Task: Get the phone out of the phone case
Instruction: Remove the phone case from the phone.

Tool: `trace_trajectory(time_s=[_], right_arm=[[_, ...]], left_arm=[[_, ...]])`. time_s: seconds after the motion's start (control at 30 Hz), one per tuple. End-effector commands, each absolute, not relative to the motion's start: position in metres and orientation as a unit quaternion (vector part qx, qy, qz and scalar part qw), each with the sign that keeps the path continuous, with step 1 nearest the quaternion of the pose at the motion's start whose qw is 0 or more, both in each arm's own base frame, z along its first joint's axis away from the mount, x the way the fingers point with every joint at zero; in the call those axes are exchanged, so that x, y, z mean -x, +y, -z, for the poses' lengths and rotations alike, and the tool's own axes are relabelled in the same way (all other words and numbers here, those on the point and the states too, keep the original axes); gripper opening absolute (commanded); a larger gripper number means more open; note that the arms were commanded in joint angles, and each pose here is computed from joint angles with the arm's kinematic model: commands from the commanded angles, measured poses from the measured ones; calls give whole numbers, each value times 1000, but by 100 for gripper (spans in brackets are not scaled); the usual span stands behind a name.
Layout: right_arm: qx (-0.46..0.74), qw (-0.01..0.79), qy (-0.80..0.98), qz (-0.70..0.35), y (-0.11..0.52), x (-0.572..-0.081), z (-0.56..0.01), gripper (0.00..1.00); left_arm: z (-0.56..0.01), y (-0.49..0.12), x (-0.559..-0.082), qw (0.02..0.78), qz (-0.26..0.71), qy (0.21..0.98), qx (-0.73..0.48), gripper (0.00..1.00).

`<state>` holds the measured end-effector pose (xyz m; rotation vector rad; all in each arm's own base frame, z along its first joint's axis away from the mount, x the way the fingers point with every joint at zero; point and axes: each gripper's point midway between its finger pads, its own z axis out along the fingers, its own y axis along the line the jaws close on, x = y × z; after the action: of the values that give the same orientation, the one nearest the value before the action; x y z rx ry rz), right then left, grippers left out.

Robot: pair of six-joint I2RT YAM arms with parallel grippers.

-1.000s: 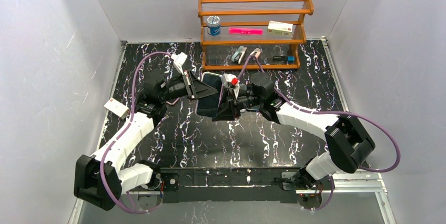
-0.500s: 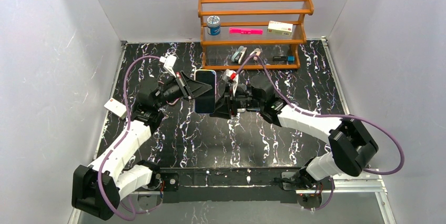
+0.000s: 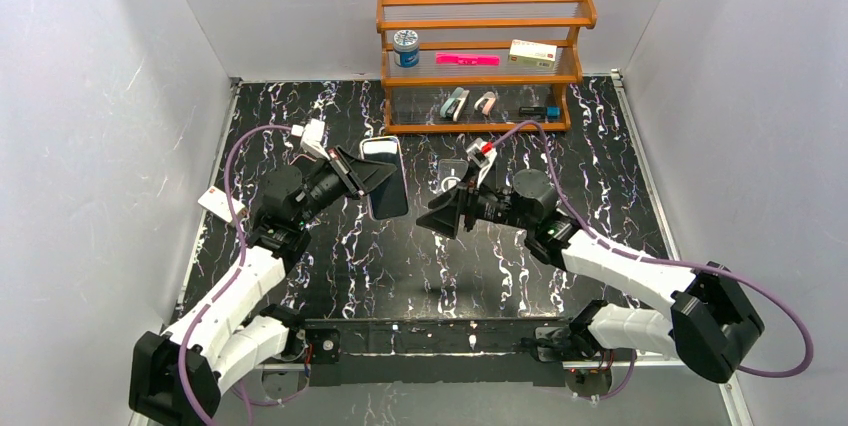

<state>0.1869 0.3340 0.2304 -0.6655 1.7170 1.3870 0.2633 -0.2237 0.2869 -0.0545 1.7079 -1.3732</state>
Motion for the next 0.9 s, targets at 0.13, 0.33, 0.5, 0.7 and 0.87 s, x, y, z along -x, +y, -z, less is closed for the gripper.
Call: trace_trajectory(time_s=[0.13, 0.33, 0.5, 0.7, 0.87], right_arm=[[169, 349, 635, -668, 344, -161, -269, 78], [168, 308, 610, -711, 358, -146, -284, 73], [158, 298, 604, -722, 362, -145, -288, 68], [155, 290, 592, -736, 362, -142, -298, 65], [149, 289, 591, -738, 362, -143, -299, 64]], left_arm=[[-312, -219, -265, 492, 584, 644, 43, 0], [-312, -222, -261, 478, 603, 637, 44, 0], [-318, -222, -258, 476, 613, 629, 44, 0], [-318, -223, -256, 473, 617, 628, 43, 0], [-321, -225, -253, 465, 628, 623, 40, 0]])
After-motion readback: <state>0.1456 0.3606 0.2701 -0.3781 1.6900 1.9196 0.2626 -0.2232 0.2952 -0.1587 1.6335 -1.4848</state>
